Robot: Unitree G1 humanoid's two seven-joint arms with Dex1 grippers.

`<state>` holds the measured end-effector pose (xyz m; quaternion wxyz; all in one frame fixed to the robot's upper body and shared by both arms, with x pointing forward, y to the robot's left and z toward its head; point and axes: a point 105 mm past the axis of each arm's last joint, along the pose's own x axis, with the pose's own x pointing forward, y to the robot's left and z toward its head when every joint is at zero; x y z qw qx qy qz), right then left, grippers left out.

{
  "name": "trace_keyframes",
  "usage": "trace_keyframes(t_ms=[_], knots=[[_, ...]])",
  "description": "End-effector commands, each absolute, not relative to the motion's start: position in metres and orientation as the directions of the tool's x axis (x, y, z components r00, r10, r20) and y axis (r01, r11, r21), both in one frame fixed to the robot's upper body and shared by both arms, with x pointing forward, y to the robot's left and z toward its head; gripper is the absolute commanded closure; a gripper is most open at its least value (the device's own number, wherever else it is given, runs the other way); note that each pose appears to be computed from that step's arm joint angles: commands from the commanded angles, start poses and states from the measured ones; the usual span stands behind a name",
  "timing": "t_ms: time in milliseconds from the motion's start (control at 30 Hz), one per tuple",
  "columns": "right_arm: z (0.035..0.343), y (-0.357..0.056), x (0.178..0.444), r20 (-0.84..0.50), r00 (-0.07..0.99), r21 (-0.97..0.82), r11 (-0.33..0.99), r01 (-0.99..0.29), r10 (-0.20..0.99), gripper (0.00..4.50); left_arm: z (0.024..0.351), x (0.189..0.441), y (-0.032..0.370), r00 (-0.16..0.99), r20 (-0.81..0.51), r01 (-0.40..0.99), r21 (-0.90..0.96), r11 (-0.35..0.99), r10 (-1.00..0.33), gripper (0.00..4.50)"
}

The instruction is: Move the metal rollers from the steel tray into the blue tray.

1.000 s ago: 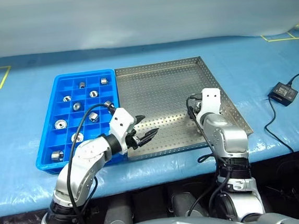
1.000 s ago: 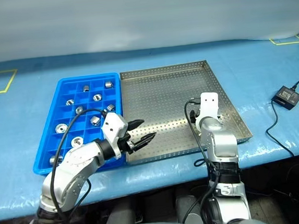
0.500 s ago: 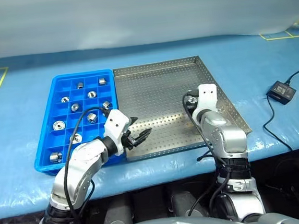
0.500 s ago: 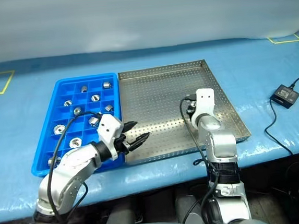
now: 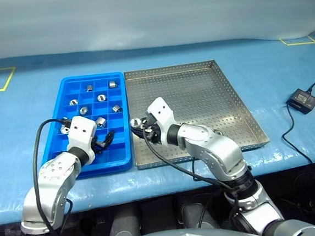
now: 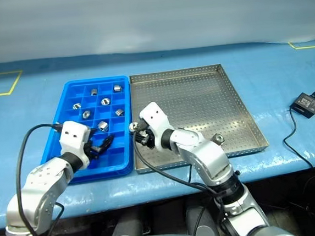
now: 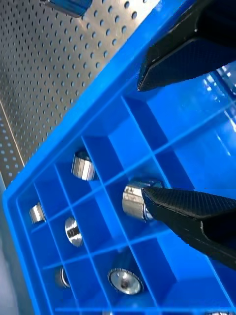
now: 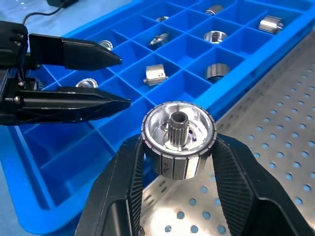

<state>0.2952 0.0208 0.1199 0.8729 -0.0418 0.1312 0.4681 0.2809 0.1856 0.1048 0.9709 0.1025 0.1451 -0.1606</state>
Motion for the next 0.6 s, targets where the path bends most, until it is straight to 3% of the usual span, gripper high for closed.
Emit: trace_keyframes(t_ms=[33, 300, 467, 600], knots=[[0.133, 0.041, 0.294, -0.214, 0.481, 0.005, 0.493, -0.870, 0.850, 2.80, 0.109, 0.277, 0.199, 0.921, -0.320, 0.292, 0.190, 0.937, -0.222, 1.14], [0.118, 0.069, 0.289, -0.241, 0.398, 0.006, 0.412, -0.911, 0.885, 2.80, 0.101, 0.273, 0.206, 0.914, -0.359, 0.271, 0.200, 0.941, -0.187, 1.14], [0.109, 0.066, 0.299, -0.270, 0.439, -0.022, 0.450, -0.893, 0.857, 2.80, 0.102, 0.272, 0.202, 0.913, -0.358, 0.282, 0.198, 0.939, -0.198, 1.14], [0.120, 0.058, 0.305, -0.210, 0.485, -0.042, 0.488, -0.872, 0.849, 2.80, 0.104, 0.274, 0.193, 0.907, -0.343, 0.317, 0.178, 0.932, -0.243, 1.14]])
